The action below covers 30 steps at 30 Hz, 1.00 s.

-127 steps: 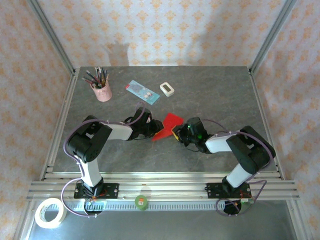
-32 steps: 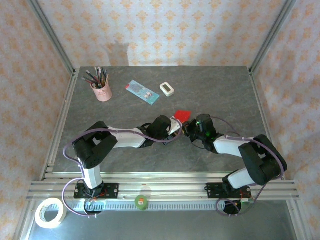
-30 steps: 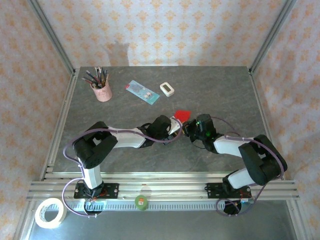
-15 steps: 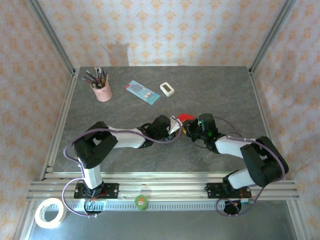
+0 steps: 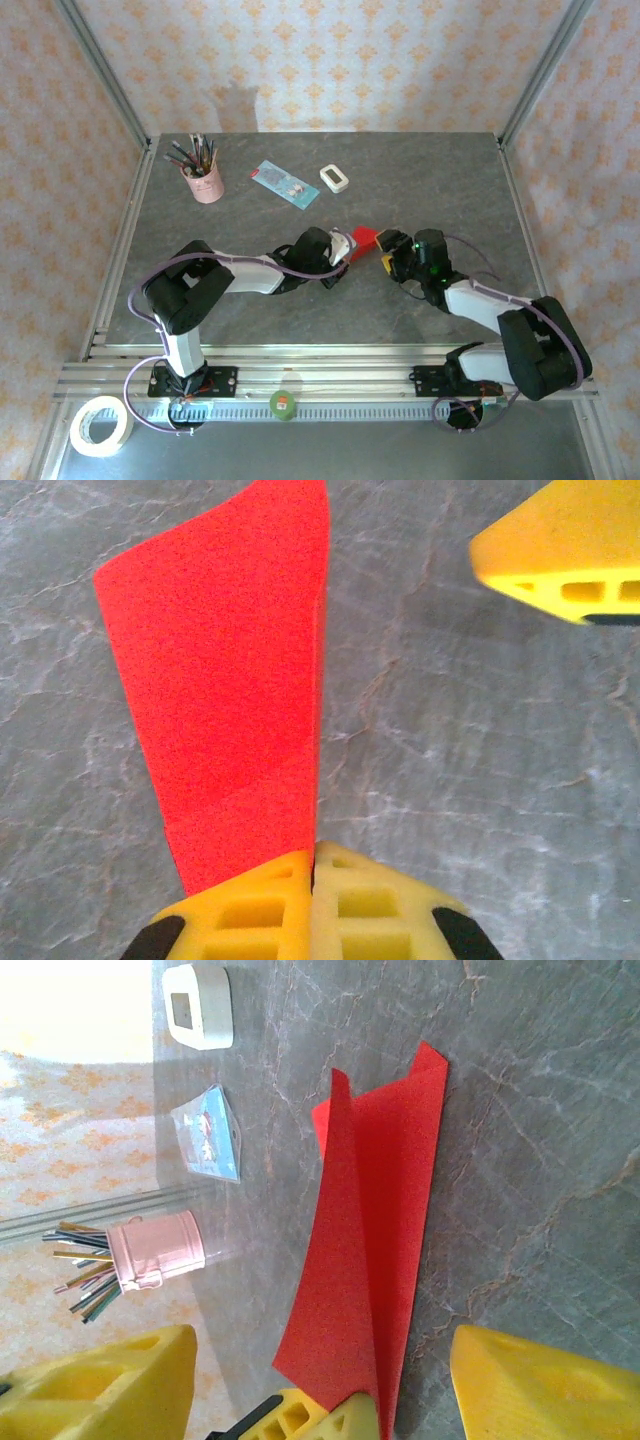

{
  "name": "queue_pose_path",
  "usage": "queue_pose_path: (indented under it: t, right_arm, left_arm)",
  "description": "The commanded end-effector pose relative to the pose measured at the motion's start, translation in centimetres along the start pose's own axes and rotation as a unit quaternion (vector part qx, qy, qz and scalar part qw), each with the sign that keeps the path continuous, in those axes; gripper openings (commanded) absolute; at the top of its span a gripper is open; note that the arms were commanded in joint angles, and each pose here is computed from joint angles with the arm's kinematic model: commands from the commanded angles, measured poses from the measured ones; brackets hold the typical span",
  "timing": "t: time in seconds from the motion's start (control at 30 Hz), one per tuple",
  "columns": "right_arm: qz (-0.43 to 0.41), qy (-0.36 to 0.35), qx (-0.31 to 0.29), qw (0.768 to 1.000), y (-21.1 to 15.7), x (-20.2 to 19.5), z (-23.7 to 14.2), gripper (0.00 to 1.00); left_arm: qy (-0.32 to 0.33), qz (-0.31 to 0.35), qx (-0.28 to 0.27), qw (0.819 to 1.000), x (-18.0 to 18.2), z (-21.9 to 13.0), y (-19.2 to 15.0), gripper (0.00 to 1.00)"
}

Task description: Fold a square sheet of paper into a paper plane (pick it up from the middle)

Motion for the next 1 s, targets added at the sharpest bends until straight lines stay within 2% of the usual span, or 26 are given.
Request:
queue_pose_path:
  t: [0.0,0.2,0.4,0.6,0.63,0.97]
  right_arm:
    - [-0.037,-0.010,-0.020,0.999,0.5,0.3,-0.2,0.69]
    - [-0.110,-0.028,-0.004,0.994,0.4,0.2,0.5,0.73]
    - [-0.177,-0.038,0.030,0.983,0.0,-0.3,1.4,0.78]
    - [-0.226,-0.046,0.044,0.972,-0.1,-0.4,1.8,0.80]
    - [-0.232,-0.049,0.045,0.970,-0.1,-0.5,1.9,0.80]
    - [-0.257,-0.073,0.068,0.961,-0.1,-0.4,3.1,0.77]
  left_arm:
    - [-0.036,-0.052,-0.032,0.997,0.0,-0.3,1.2,0.00]
    - [-0.077,-0.150,-0.032,0.985,0.9,-0.3,1.2,0.00]
    - [-0.132,-0.233,-0.039,0.963,1.1,0.0,1.4,0.00]
    - [-0.168,-0.306,-0.038,0.936,1.7,0.5,1.9,0.00]
    - [-0.177,-0.320,-0.027,0.930,1.6,1.3,1.1,0.00]
    - [-0.192,-0.389,-0.023,0.901,2.3,1.9,1.0,0.00]
Point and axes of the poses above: each hand's point on the last joint's axis, 136 mm out from that joint toward the fingers, its own z axis out along the fingers, its own x axis along the line the jaws close on, y = z × x, the point moved 6 cm from there along -z, back along the fingers, and after that the axes turned 14 degrees about z, right-handed, at the moved point
